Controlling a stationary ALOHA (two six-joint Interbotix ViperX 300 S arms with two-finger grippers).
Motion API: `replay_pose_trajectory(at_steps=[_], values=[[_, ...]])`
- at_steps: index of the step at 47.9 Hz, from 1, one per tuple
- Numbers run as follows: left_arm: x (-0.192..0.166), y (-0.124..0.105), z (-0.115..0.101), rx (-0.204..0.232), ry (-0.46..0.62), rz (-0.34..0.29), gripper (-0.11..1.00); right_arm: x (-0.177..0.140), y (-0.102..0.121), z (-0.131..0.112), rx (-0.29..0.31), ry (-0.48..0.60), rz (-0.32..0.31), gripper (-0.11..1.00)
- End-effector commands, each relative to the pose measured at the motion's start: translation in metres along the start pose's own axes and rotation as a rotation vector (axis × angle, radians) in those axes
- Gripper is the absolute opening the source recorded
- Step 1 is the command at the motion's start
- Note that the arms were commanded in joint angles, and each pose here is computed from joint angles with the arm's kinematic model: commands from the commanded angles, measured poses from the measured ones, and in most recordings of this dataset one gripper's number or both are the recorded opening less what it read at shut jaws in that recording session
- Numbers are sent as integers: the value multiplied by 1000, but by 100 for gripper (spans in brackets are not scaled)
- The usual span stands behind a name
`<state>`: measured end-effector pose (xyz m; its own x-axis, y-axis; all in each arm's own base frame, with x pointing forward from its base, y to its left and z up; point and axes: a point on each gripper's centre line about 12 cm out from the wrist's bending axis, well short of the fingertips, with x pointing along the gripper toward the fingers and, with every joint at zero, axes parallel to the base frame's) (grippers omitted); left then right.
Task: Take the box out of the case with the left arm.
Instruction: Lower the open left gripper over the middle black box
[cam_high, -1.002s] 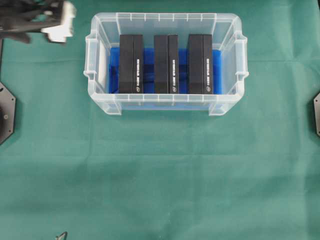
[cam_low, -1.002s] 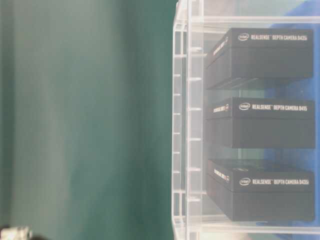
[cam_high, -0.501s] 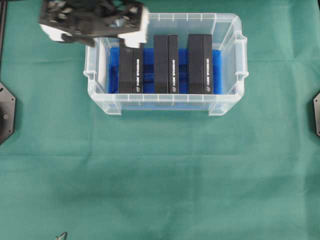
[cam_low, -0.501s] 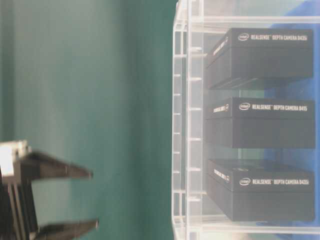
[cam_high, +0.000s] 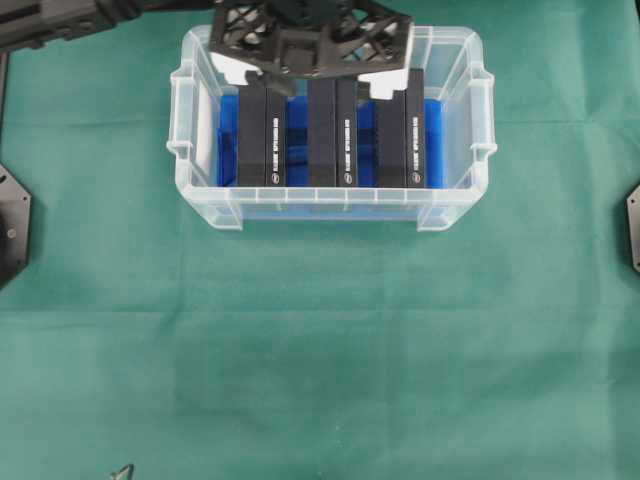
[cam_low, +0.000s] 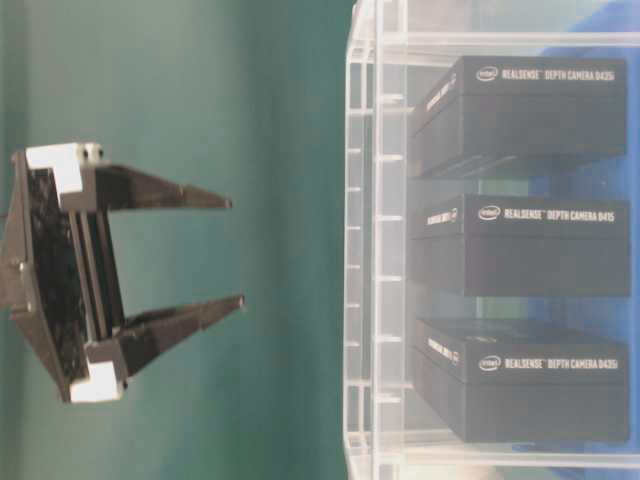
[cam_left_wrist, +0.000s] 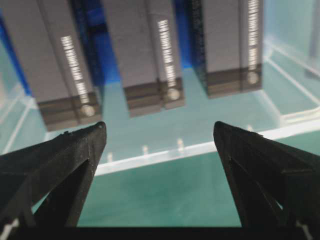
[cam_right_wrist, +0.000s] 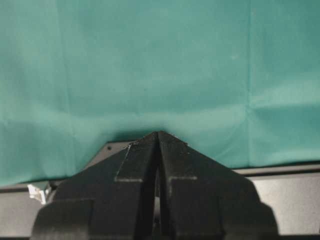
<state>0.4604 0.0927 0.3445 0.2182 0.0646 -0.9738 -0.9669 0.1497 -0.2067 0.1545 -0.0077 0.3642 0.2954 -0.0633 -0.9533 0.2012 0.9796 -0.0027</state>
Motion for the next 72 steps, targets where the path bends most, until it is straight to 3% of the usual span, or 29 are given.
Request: replay_pose_trajectory(at_steps=[1,72], values=[[-16,-8,3,0,-21,-56,89,-6,0,3,1,-20,1,0],[-5,-10,6,-2,-16,-32,89,-6,-3,3,-4,-21,-21,0]])
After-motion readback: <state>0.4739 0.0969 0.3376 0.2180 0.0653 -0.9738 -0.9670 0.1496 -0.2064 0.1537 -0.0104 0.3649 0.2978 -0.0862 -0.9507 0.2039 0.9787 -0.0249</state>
